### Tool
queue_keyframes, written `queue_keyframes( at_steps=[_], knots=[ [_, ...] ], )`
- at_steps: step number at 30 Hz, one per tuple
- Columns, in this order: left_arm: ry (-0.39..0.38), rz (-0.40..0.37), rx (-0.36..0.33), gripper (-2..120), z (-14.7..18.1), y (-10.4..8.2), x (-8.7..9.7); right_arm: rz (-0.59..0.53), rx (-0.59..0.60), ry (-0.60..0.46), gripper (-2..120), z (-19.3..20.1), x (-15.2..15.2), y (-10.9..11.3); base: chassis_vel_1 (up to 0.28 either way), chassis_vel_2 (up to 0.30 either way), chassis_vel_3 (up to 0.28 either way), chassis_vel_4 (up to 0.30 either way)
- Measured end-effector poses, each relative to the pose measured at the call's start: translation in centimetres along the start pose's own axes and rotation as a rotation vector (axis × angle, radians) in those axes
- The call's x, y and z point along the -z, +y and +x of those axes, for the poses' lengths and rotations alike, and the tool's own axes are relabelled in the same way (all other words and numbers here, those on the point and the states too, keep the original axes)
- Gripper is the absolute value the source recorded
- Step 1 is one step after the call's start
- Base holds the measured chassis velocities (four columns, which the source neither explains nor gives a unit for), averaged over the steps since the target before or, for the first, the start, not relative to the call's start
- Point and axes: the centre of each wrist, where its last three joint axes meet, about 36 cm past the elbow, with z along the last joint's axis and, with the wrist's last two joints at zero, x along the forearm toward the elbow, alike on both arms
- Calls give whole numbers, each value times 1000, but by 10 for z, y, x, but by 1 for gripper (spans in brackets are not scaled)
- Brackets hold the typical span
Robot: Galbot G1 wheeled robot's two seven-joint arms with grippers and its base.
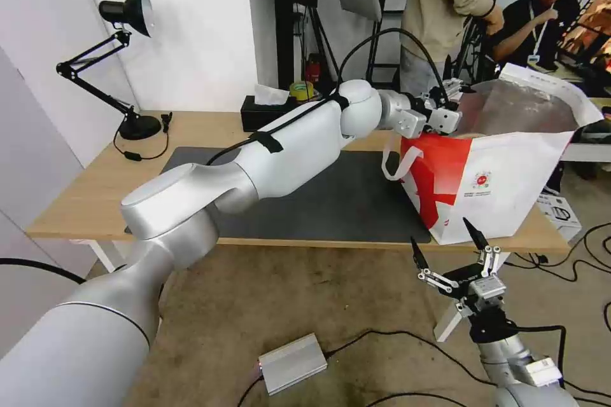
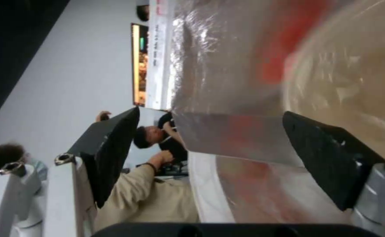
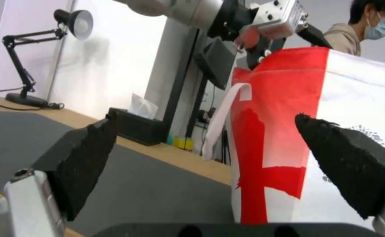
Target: Pick up the trash from the table and place it into the takeout bag.
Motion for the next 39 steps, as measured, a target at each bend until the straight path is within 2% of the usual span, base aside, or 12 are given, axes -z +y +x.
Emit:
queue_keyframes(
  at_steps=[5, 9, 16, 22, 25, 26, 30, 31, 35, 36, 39],
  knots=[
    [5, 4, 39, 89, 2, 6, -2, 0, 0, 0, 100, 0, 0, 0, 0, 0, 0, 0],
    [-2, 14, 110, 90, 5, 17, -2, 0, 0, 0, 100, 0, 0, 0, 0, 0, 0, 0],
    [-25, 46, 186, 90, 9, 30, 2, 0, 0, 0, 100, 0, 0, 0, 0, 0, 0, 0],
    [-64, 152, 294, 87, 14, 35, 3, 0, 0, 0, 100, 0, 0, 0, 0, 0, 0, 0],
    [-87, 216, 354, 85, 20, 37, -1, 0, 0, 0, 100, 0, 0, 0, 0, 0, 0, 0],
    [-87, 216, 354, 85, 20, 37, -1, 0, 0, 0, 100, 0, 0, 0, 0, 0, 0, 0],
    [-122, 323, 453, 84, 33, 38, -9, 0, 0, 0, 100, 0, 0, 0, 0, 0, 0, 0],
    [-122, 323, 453, 84, 33, 38, -9, 0, 0, 0, 100, 0, 0, 0, 0, 0, 0, 0],
    [-130, 476, 549, 84, 52, 22, -15, 0, 0, 0, 100, 0, 0, 0, 0, 0, 0, 0],
    [-130, 476, 549, 84, 52, 22, -15, 0, 0, 0, 100, 0, 0, 0, 0, 0, 0, 0],
    [-91, 602, 615, 84, 75, -2, -25, 0, 0, 0, 100, 0, 0, 0, 0, 0, 0, 0]
  ],
)
